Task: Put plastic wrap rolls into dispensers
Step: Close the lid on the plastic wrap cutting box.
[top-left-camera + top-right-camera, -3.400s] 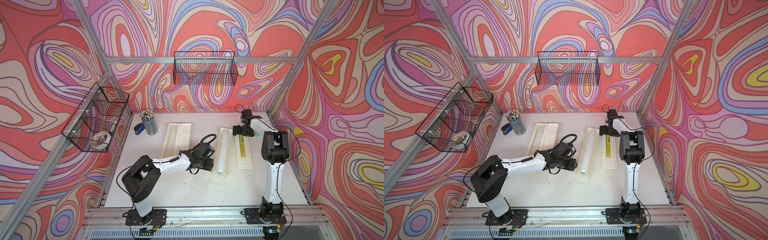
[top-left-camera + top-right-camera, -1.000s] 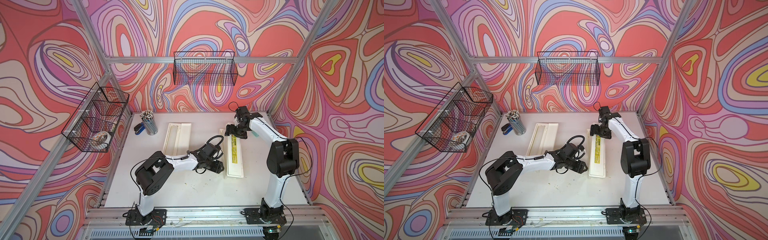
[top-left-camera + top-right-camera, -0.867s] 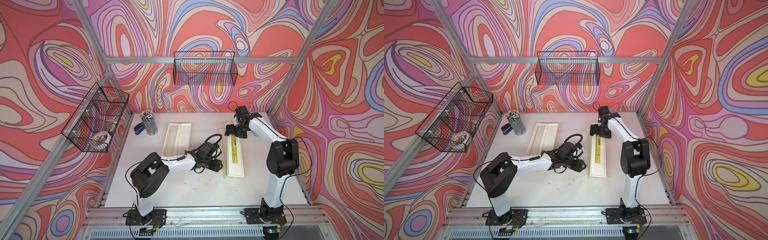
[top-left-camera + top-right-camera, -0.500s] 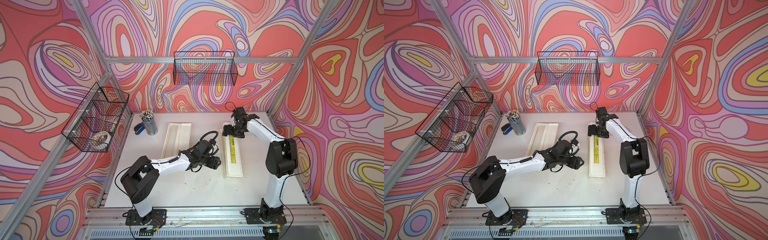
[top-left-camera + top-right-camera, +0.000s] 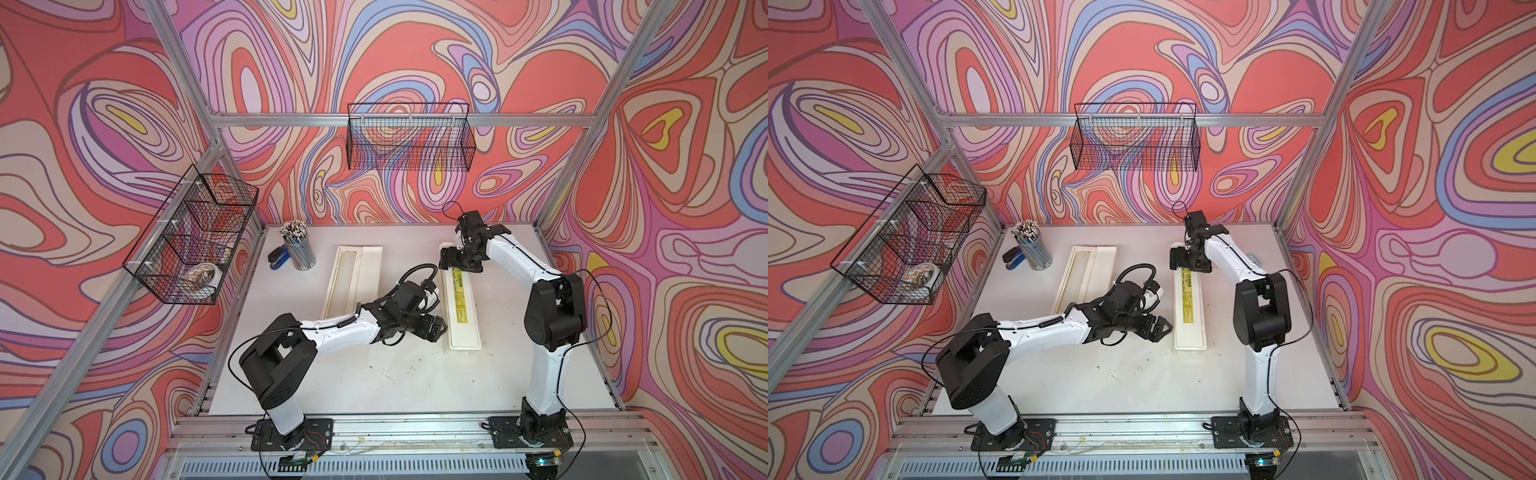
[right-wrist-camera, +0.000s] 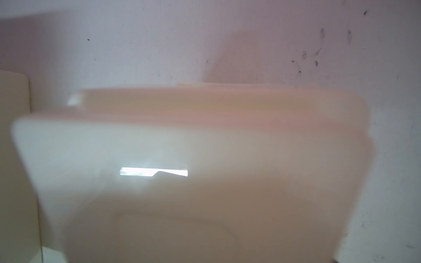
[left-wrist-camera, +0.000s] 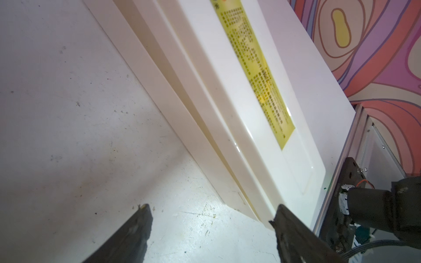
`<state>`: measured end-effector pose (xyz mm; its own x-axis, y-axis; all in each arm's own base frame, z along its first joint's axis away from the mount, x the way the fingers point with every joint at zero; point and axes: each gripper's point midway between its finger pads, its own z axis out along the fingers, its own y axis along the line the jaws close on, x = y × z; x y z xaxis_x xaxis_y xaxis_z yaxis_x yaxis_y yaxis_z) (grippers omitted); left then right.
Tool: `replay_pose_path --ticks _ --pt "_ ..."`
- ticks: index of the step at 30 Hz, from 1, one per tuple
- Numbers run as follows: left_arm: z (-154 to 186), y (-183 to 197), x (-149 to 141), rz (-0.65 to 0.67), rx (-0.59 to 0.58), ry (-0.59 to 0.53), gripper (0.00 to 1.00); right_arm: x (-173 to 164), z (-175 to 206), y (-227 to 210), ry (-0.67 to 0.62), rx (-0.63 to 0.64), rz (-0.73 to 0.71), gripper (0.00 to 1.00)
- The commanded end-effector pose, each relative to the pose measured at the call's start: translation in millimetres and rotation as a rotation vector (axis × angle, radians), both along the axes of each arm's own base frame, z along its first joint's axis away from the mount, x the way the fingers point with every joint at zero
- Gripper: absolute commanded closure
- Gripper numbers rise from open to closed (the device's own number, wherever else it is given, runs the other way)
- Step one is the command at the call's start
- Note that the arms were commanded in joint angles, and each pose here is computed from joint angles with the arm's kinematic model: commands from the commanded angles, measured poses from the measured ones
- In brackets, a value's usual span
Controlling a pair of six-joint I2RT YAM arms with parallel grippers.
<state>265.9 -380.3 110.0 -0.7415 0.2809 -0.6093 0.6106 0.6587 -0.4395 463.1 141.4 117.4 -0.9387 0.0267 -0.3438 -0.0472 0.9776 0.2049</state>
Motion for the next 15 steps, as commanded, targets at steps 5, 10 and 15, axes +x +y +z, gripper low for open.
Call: replay_pose_path --ticks 5,10,15 --pt "13 -2 0 -0.027 -0.030 -0.055 0.14 13 21 0 -0.070 -0.025 -0.037 0.18" --pt "20 -2 1 -0.035 -0.032 -0.088 0.13 12 29 0 -0.072 -0.046 -0.059 0.19" --pt "21 0 1 -0.038 -0.022 -0.099 0.13 10 28 0 -0.074 -0.050 -0.081 0.18"
